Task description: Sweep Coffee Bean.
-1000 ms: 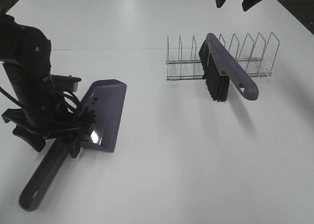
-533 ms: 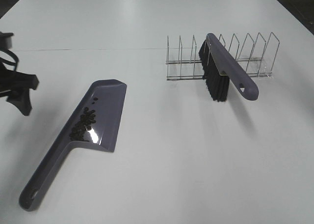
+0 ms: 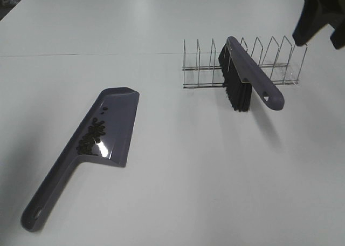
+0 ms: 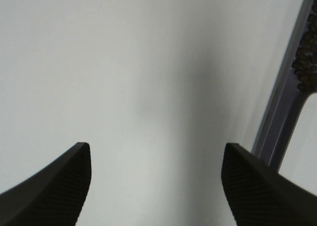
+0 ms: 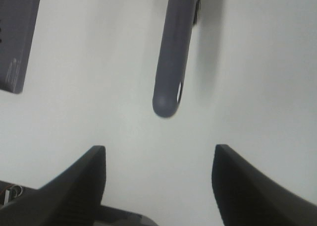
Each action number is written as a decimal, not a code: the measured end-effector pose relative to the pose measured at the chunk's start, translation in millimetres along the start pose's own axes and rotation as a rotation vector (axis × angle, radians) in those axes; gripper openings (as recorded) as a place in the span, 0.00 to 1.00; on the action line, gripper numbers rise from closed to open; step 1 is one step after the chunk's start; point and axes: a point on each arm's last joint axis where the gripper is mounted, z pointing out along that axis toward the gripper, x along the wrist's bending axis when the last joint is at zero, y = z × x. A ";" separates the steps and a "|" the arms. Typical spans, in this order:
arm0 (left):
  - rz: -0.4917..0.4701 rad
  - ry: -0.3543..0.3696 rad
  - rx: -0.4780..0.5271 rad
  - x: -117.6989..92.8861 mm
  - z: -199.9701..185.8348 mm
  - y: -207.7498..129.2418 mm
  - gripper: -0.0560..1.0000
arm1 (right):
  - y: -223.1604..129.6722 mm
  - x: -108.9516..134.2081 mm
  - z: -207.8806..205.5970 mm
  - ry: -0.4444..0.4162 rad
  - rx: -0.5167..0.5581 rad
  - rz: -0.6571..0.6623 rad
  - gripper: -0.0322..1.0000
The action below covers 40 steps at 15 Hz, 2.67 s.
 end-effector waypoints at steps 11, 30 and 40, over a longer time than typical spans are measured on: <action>-0.019 -0.035 -0.509 18.7 -109.5 -184.8 0.68 | -220.5 -18.2 -72.7 -0.096 -0.416 -0.095 0.59; 0.061 -0.145 -0.775 10.9 -75.8 -234.9 0.68 | -296.9 -29.8 -20.5 -0.112 -0.692 -0.190 0.59; 0.010 -0.102 -0.777 10.7 -75.7 -234.6 0.68 | -296.7 -29.7 -20.7 -0.112 -0.695 -0.190 0.59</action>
